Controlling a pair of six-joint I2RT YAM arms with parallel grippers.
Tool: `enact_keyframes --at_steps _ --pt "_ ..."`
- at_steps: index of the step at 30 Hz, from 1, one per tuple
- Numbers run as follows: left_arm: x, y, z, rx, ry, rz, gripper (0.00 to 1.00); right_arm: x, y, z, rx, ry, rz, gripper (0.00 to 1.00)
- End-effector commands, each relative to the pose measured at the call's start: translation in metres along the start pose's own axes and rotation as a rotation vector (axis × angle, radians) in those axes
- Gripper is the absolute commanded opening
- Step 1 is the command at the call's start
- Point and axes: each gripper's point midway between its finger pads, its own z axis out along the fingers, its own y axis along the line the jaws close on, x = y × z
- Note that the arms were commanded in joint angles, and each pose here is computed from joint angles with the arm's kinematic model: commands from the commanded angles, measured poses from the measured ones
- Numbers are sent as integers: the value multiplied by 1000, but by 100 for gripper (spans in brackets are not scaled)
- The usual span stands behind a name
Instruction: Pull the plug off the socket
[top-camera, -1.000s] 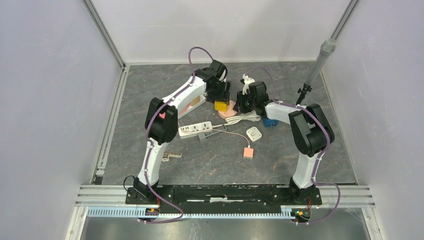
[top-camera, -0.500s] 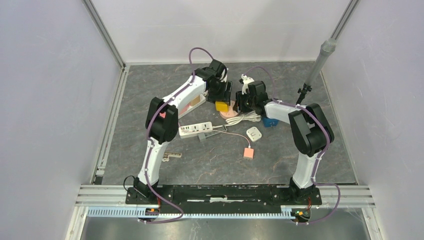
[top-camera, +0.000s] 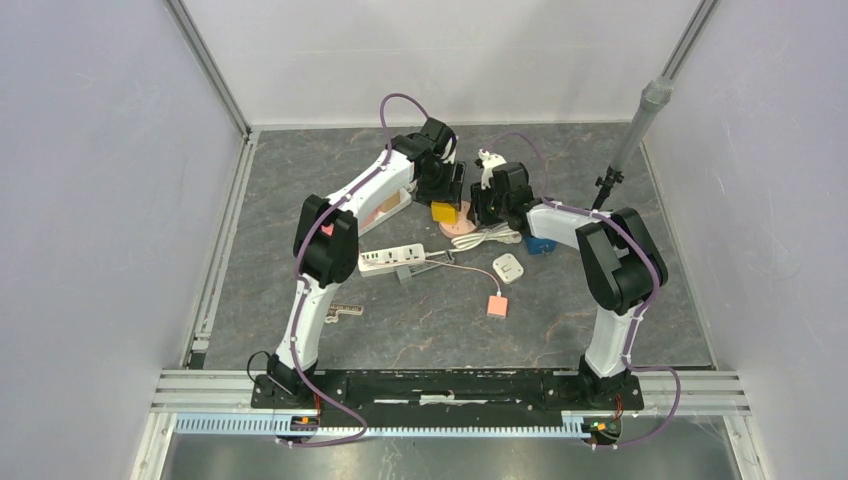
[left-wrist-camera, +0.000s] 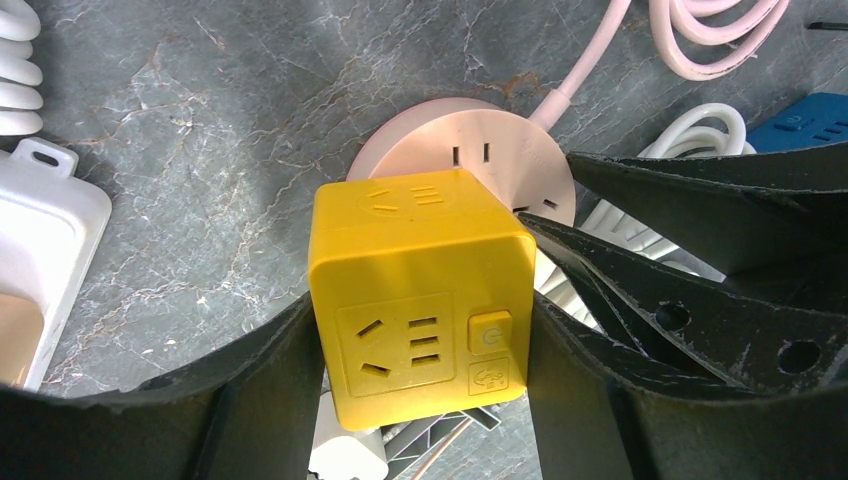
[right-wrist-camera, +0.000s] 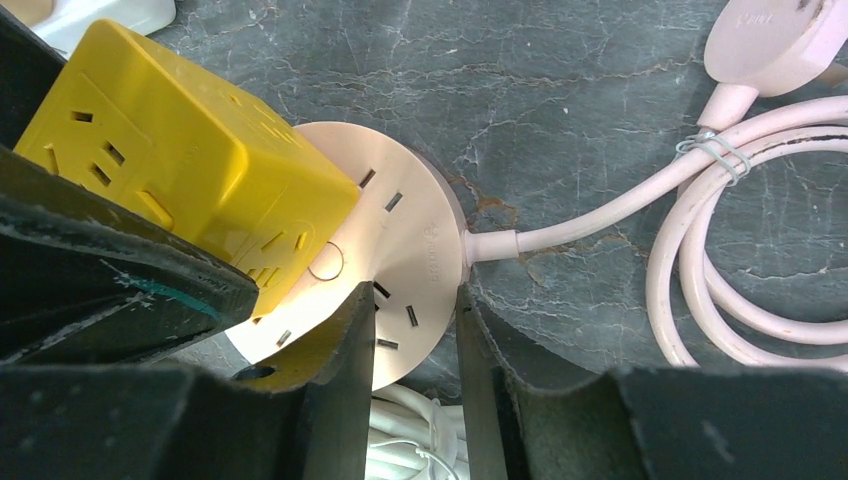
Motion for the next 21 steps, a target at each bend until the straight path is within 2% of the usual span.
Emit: enact_keyframes --at_steps 1,6,10,13,17,21 --pt "-38 -68 -40 248 -119 6 20 102 -30 -2 132 312 -51 37" --pt "-44 -71 -48 263 -168 14 19 108 -32 -2 144 330 -55 37" --pt "-51 -41 -47 95 -242 17 17 111 -32 -1 146 338 -48 37" --pt "-49 -21 -38 -9 -254 -1 17 112 -32 0 149 348 -41 36" --pt "-36 -40 -31 34 -218 38 17 112 -32 0 148 339 -34 36" --pt "-23 -63 -29 156 -164 99 16 116 -25 5 111 343 -19 35"
